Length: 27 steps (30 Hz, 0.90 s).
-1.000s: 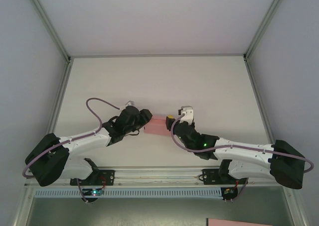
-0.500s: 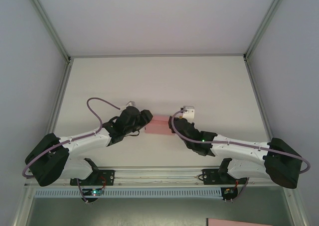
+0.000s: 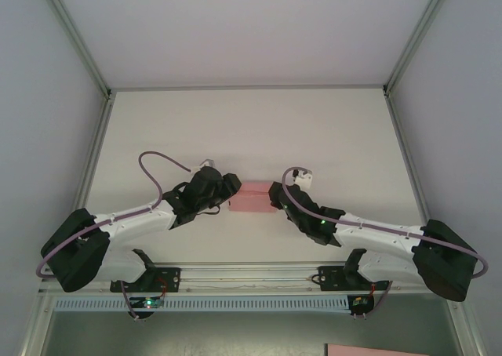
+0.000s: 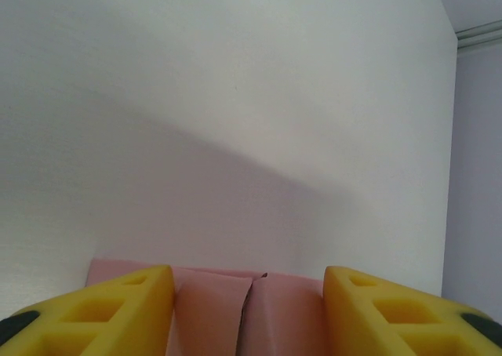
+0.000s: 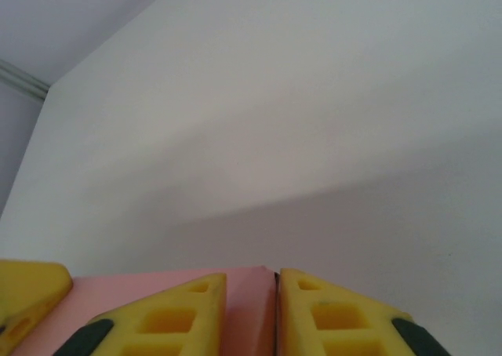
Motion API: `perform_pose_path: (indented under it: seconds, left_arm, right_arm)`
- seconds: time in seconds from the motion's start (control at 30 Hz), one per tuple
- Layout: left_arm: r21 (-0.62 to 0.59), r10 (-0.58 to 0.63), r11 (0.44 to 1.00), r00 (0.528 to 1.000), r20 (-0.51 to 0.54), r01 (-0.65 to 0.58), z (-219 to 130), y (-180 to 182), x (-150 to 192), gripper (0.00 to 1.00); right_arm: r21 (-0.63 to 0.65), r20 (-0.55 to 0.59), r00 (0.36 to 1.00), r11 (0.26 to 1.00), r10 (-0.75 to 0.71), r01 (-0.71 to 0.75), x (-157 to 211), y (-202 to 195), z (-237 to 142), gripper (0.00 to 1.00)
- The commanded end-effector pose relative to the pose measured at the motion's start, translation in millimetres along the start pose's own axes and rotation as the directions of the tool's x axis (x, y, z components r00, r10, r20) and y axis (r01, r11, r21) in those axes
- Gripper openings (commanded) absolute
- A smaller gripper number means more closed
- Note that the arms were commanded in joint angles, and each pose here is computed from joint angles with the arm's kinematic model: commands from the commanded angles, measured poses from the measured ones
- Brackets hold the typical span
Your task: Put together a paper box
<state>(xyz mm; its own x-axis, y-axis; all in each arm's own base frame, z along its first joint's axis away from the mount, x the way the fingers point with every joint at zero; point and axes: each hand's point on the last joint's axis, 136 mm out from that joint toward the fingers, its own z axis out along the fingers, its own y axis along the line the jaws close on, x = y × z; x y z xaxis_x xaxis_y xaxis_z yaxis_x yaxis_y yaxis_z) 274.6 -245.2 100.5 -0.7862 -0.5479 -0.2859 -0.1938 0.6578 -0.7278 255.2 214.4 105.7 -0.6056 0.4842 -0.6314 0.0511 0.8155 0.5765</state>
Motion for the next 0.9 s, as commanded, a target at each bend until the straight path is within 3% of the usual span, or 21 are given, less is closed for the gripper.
perform_pose_path:
  seconds: [0.0, 0.17, 0.37, 0.43, 0.57, 0.73, 0.87]
  left_arm:
    - [-0.143, 0.047, 0.988, 0.998, -0.050, -0.054, 1.6, 37.5, 14.0, 0.52]
    - [-0.159, 0.057, 0.985, 0.997, -0.055, -0.066, 0.7, 44.0, 15.5, 0.53]
    - [-0.098, 0.044, 0.994, 0.997, -0.069, -0.051, 7.4, 47.1, 24.0, 0.48]
    - [-0.050, 0.065, 0.996, 0.996, -0.069, -0.068, 9.0, 46.2, 27.8, 0.38]
    - [0.042, 0.179, 0.983, 0.983, -0.033, -0.177, 9.0, 48.7, 36.2, 0.27]
    - [0.039, 0.311, 0.950, 0.949, -0.050, -0.309, 10.2, 55.5, 46.6, 0.01]
    - [0.062, 0.370, 0.928, 0.928, -0.044, -0.368, 7.7, 56.5, 52.7, 0.00]
  right_arm:
    - [0.326, -0.299, 0.945, 0.916, -0.136, 0.235, 71.3, -120.1, -9.9, 0.20]
    - [0.304, -0.371, 0.911, 0.903, -0.180, 0.302, 85.4, -131.4, -14.8, 0.16]
    - [0.219, -0.353, 0.899, 0.911, -0.261, 0.351, 95.0, -137.1, -16.8, 0.14]
    - [0.182, -0.347, 0.893, 0.913, -0.288, 0.365, 98.8, -133.6, -14.5, 0.14]
    - [0.117, -0.333, 0.864, 0.893, -0.378, 0.436, 107.4, -123.9, -10.7, 0.12]
    - [0.110, -0.331, 0.846, 0.874, -0.418, 0.474, 115.9, -129.7, -5.2, 0.05]
    - [0.084, -0.325, 0.819, 0.848, -0.474, 0.524, 118.4, -124.7, -4.6, 0.02]
